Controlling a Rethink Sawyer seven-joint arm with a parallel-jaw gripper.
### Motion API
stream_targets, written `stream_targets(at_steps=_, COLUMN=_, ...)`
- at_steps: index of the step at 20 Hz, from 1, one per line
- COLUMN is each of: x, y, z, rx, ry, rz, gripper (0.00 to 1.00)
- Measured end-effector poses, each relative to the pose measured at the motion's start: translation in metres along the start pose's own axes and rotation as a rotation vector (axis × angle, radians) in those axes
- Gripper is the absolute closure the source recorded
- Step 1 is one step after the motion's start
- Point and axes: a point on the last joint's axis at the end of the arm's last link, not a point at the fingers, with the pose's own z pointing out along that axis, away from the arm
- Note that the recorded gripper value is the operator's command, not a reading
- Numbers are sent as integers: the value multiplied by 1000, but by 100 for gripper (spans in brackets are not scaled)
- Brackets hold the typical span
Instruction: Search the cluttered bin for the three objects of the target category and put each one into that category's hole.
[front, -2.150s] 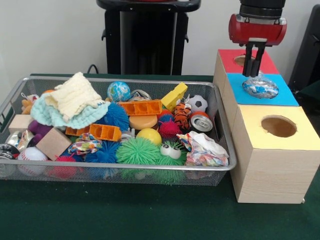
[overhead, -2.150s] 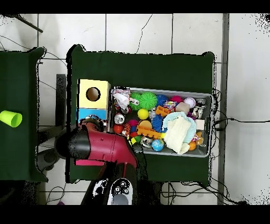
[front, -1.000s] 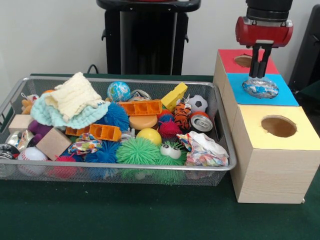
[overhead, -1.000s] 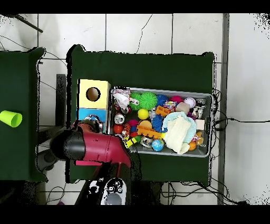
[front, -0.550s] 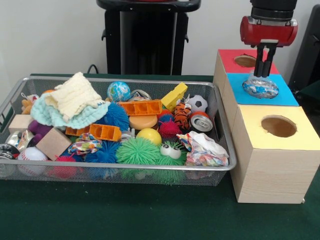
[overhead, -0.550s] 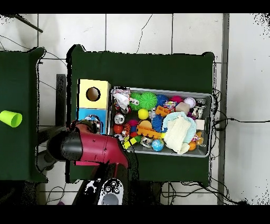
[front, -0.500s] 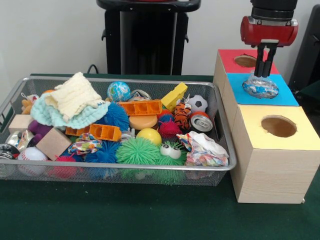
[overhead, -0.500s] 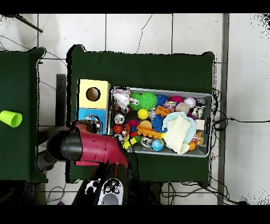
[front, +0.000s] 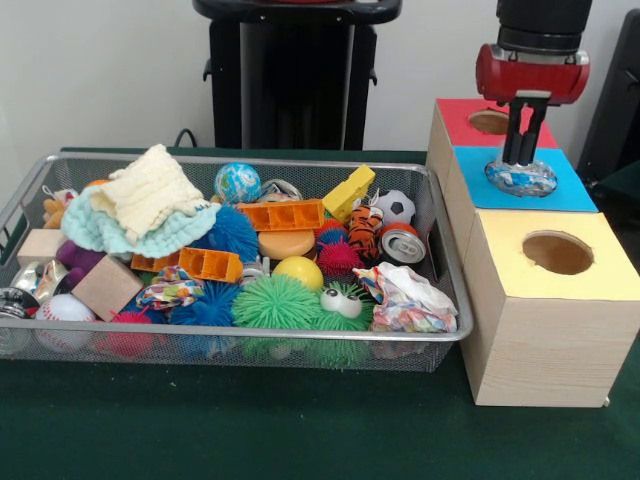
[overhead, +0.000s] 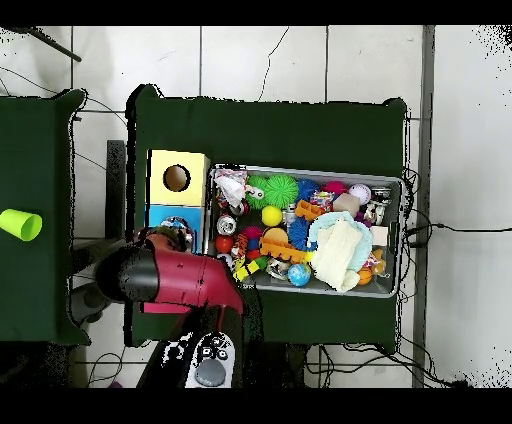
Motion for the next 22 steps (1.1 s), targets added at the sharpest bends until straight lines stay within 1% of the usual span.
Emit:
stream_targets(at_steps=8, x=-1, y=-5, z=10, rx=10, ry=-16, rz=5, gripper=100)
stream_targets(at_steps=12, x=0, y=-9, z=15, rx=12, ry=-12, rz=11, gripper=100)
stream_targets(at_steps=22, x=1, y=-8, z=19, rx=13, ry=-16, rz=11, gripper=100)
